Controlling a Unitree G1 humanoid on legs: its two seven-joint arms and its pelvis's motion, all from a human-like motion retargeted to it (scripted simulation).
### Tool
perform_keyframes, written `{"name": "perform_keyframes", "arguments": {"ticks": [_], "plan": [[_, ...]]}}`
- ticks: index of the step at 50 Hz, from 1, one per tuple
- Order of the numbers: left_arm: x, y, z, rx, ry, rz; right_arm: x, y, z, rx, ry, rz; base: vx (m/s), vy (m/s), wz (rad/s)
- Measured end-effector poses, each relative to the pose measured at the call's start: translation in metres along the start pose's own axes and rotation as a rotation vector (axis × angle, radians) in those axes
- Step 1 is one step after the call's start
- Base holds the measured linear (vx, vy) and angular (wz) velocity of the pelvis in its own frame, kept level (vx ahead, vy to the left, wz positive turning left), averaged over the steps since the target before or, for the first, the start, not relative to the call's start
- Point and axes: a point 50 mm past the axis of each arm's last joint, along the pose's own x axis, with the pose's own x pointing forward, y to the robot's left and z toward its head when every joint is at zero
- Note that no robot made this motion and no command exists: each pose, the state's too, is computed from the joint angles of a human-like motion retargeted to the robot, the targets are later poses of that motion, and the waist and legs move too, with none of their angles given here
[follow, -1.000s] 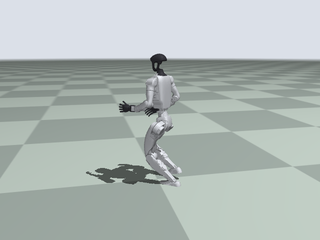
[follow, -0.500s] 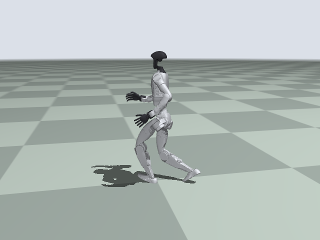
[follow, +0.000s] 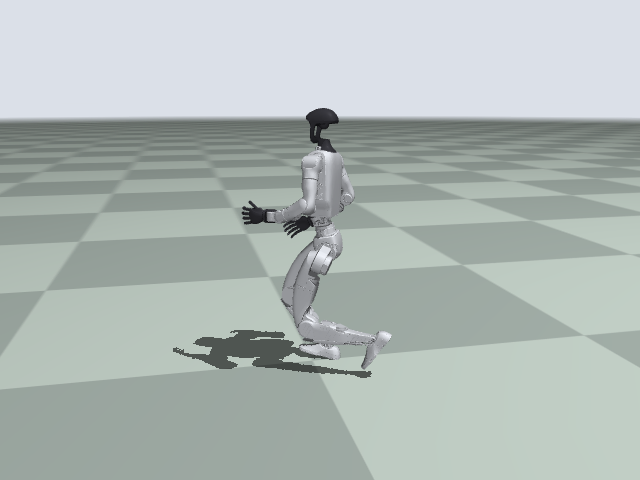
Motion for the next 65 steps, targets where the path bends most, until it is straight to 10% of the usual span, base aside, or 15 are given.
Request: {"name": "perform_keyframes", "arguments": {"ticks": [8, 15, 27, 35, 51, 57, 65], "plan": [[-0.133, 0.059, -0.086, -0.029, 0.536, 0.192, 0.07, -0.007, 0.149, 0.001, -0.54, -0.068, 0.0, -0.01, 0.42], [-0.184, 0.077, -0.09, -0.057, 0.636, 0.308, 0.058, 0.005, 0.148, 0.02, -0.568, 0.04, 0.04, 0.06, 0.83], [0.028, 0.019, 0.015, -0.126, -0.024, 0.214, -0.018, 0.025, -0.051, -0.081, 0.238, 0.134, -0.03, 0.01, 0.16], [0.036, -0.005, 0.078, -0.119, -0.333, -0.012, -0.062, -0.009, -0.074, 0.006, 0.356, 0.039, 0.06, -0.08, -0.71], [-0.168, 0.075, -0.082, -0.085, 0.586, 0.282, 0.066, -0.004, 0.162, 0.067, -0.588, -0.004, 0.0, 0.0, 0.29], [-0.154, 0.066, -0.078, -0.084, 0.521, 0.333, 0.048, 0.017, 0.104, 0.054, -0.39, 0.06, -0.04, 0.05, 0.56], [0.016, 0.025, 0.016, -0.136, -0.03, 0.239, -0.017, 0.018, -0.042, 0.011, 0.209, 0.064, -0.03, 0.01, 0.31]]}}
